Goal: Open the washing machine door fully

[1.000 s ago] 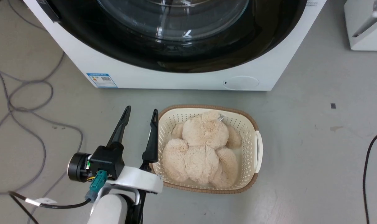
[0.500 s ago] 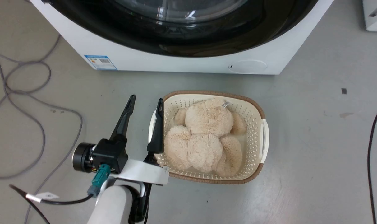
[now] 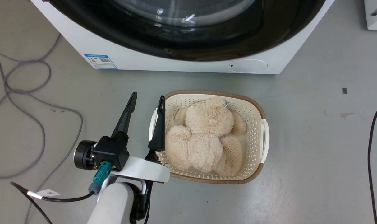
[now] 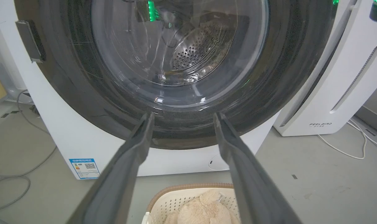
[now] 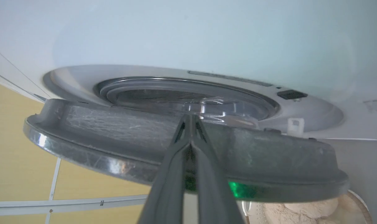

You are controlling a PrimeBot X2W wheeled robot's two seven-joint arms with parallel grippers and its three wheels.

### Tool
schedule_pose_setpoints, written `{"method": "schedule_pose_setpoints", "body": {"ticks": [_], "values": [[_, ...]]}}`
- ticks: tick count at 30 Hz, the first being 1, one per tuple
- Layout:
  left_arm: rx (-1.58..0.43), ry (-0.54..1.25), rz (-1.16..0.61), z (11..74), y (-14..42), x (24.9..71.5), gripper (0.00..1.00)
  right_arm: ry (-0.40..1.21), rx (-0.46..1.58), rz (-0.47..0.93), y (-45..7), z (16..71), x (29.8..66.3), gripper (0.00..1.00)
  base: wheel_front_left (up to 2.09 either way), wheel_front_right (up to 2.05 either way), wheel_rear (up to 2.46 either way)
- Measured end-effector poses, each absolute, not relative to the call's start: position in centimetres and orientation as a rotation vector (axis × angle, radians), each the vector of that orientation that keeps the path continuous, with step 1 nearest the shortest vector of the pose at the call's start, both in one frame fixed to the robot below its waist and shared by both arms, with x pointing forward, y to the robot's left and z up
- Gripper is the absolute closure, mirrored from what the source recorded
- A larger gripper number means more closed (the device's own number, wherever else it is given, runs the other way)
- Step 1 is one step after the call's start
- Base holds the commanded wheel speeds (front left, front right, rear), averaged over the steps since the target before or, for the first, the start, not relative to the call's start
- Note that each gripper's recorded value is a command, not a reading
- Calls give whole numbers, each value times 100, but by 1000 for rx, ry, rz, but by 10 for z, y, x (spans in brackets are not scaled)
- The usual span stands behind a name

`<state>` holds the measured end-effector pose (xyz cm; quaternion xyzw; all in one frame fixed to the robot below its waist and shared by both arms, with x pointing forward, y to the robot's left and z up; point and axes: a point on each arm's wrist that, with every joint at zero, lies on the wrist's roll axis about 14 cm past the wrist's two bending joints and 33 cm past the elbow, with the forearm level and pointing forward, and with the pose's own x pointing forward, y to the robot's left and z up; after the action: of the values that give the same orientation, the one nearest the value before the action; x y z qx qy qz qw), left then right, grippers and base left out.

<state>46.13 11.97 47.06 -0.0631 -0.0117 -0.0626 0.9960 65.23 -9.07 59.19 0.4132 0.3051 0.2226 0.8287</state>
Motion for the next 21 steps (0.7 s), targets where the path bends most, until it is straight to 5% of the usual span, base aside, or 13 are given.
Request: {"method": "schedule_pose_setpoints", "body": {"ticks": [21], "values": [[-115,-52,-108,495,128,428,0,912,794,714,-43,570,543,100,0,0,0]]}}
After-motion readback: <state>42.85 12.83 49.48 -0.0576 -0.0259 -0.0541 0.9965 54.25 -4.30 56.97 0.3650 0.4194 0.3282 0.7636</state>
